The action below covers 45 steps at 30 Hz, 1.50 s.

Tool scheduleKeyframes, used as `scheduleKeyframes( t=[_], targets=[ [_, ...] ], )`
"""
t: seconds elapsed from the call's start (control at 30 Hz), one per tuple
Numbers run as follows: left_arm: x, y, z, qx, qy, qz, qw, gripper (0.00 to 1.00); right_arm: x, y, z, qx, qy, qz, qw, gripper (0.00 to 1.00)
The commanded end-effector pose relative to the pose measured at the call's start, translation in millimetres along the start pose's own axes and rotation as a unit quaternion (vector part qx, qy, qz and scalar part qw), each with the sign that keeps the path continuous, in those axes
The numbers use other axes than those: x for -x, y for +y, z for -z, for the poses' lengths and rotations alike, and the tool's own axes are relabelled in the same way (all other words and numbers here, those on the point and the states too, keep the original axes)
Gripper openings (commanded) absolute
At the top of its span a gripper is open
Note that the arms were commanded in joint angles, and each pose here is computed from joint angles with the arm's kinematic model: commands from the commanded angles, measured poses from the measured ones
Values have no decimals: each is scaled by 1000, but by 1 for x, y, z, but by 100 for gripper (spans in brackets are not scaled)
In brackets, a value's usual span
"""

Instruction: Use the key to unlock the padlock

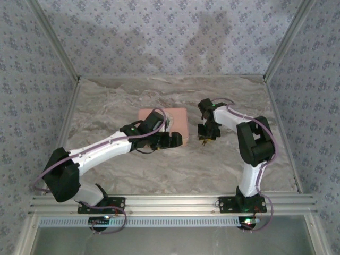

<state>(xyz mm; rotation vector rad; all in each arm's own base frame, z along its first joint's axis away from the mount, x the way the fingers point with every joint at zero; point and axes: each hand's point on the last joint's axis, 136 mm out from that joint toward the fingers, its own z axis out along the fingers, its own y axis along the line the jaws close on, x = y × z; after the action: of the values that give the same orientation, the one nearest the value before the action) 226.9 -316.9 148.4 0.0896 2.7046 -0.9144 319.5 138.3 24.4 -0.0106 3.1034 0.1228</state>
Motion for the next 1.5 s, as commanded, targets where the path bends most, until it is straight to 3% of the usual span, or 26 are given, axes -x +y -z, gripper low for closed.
scheduleKeyframes(
  t=[0.0,0.2,0.53,0.8,1.07,1.27,1.47],
  targets=[
    [2,-3,1,-3,-7,4,1000,85,-7,0,-8,-4,23,7,1000,32],
    [1,-2,1,-2,-7,4,1000,85,-14,0,-19,0,41,3,999,23],
    [0,1,1,2,-7,8,1000,85,-16,2,-20,31,29,-7,999,0],
    [0,4,-1,6,-10,11,1000,85,-10,9,9,104,-30,-36,993,0],
    [6,3,5,7,-27,11,1000,85,-1,10,57,155,-115,-50,980,0],
    [22,-12,20,-20,-61,8,998,85,0,12,117,190,-201,-47,960,0],
    [52,-51,51,-110,-93,-8,990,72,-4,22,197,234,-314,-16,920,0]
  ],
)
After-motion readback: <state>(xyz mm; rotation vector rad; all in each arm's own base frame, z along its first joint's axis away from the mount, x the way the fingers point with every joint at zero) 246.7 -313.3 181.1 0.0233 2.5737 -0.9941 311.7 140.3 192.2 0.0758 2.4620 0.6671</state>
